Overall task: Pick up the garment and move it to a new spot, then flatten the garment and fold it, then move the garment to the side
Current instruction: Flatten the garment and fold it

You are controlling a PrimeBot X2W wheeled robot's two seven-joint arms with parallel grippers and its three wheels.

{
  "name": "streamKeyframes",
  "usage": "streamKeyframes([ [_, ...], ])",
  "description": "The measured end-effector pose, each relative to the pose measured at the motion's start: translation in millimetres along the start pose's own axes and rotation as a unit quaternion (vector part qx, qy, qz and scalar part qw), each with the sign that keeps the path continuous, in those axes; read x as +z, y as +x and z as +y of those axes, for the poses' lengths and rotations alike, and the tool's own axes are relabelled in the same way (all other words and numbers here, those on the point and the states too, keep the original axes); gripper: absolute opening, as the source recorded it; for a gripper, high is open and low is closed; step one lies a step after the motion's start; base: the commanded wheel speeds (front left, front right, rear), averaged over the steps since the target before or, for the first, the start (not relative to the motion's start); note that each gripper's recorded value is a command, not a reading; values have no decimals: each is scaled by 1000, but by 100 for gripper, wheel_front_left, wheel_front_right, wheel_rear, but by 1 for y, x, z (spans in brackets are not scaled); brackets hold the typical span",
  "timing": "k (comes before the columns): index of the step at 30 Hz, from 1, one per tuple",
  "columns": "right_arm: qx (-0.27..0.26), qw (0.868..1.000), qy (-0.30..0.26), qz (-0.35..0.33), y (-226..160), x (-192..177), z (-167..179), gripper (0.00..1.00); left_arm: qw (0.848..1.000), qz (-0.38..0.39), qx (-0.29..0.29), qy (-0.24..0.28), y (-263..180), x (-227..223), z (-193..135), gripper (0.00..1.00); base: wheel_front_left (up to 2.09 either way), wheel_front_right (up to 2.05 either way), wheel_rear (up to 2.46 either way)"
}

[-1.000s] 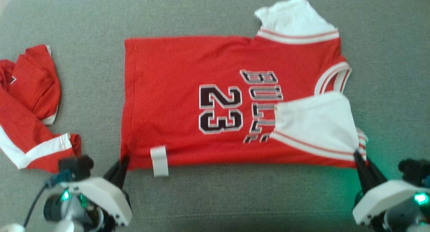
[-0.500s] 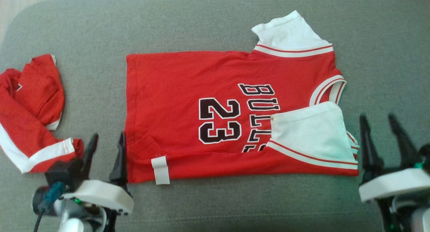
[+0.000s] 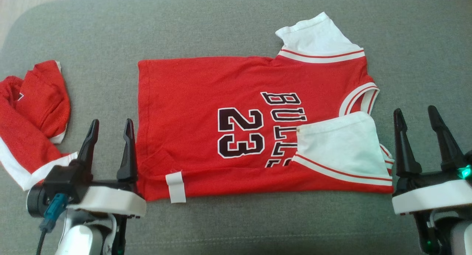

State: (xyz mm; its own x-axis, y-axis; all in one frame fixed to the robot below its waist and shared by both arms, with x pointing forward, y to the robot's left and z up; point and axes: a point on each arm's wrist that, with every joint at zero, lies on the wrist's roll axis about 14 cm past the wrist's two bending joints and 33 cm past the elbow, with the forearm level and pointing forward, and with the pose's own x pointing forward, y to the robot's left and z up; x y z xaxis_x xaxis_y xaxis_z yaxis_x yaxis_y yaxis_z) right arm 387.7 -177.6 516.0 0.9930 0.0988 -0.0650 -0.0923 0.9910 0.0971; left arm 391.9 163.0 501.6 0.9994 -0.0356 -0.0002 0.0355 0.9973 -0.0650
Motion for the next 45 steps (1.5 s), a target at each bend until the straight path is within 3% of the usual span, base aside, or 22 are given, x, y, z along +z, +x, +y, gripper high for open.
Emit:
streamKeyframes([
  [6, 1, 1000, 4, 14, 4, -10, 1, 100, 1000, 27, -10, -2, 10, -15, -3, 100, 0, 0, 0],
  [13, 13, 999, 15, 30, 29, -24, 7, 100, 995, 78, -65, -16, 86, -34, -17, 100, 0, 0, 0],
  [20, 8, 998, 22, 63, 42, -50, 3, 100, 974, 217, -68, -17, 135, -111, -8, 100, 0, 0, 0],
  [28, -8, 996, 29, 85, 40, -68, -7, 100, 962, 266, -54, -25, 160, -141, 0, 100, 0, 0, 0],
  [29, -9, 996, 30, 85, 40, -69, -8, 100, 961, 270, -53, -28, 162, -142, 1, 58, 0, 0, 0],
  [30, -11, 996, 29, 86, 40, -69, -9, 100, 960, 274, -54, -30, 164, -144, 1, 0, 0, 0, 0],
  [38, -28, 996, 19, 88, 62, -66, -37, 100, 956, 287, -63, -25, 164, -145, 3, 0, 0, 0, 0],
  [45, 2, 993, 22, 112, 130, -66, -41, 100, 959, 273, -63, -33, 165, -145, 0, 0, 0, 0, 0],
])
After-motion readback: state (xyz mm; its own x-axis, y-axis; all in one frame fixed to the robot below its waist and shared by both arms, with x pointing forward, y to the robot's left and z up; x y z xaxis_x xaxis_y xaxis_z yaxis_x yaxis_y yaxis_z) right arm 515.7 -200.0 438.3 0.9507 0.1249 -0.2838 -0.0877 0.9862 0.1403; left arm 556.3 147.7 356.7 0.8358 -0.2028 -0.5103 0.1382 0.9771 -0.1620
